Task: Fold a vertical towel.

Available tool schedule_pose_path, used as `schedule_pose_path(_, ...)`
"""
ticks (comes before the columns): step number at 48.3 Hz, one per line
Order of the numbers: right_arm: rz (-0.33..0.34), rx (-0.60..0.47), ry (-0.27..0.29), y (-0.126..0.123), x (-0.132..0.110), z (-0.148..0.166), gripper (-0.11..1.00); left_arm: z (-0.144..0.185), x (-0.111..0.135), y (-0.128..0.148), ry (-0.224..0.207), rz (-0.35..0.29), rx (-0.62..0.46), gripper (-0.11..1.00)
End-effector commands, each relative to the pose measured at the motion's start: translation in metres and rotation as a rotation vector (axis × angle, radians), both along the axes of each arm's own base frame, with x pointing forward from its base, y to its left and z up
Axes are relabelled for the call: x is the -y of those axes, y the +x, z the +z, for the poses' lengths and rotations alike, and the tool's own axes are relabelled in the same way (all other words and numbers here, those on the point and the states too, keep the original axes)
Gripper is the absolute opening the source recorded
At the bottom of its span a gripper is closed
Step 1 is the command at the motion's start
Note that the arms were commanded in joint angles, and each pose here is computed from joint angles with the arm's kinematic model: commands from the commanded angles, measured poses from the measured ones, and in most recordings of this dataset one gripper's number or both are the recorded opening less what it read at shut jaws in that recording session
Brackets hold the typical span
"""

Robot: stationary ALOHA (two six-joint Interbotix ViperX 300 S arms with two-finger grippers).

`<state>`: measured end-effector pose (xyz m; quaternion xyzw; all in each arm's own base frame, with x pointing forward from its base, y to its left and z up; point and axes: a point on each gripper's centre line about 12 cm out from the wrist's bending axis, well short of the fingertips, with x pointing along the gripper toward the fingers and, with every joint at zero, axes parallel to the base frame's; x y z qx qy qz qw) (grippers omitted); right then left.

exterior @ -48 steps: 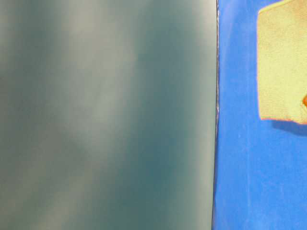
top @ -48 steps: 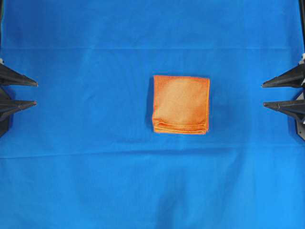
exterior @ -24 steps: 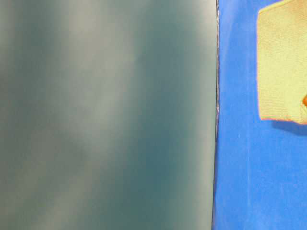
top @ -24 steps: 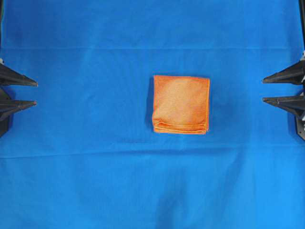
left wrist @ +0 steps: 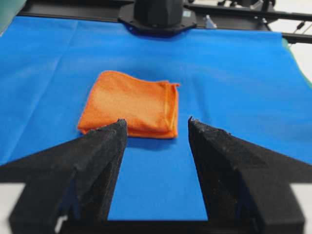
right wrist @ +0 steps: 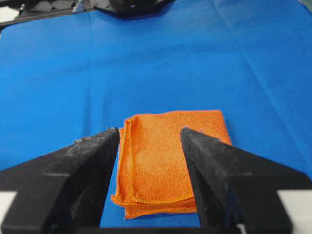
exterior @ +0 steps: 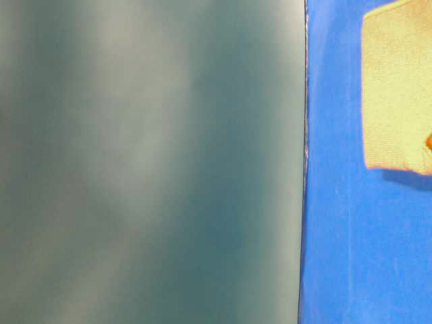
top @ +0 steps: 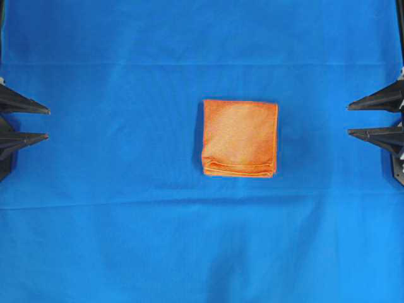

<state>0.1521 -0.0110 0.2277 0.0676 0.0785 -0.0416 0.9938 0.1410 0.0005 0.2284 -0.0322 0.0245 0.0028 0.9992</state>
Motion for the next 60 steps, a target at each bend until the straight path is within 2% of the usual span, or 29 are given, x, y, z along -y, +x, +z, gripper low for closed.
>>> schedule_pose_path(1,-0.001,0.015,-0.003,0.0016,0.0003,0.0066,0.59,0.0039,-0.0005,0.0011,-0.001,0.003,0.008,0.51)
schedule_pose_path(60,-0.004,0.000,-0.005,0.0012,0.0008,0.0053,0.59,0.0046,-0.0004,0.0010,0.000,0.003,0.009,0.51)
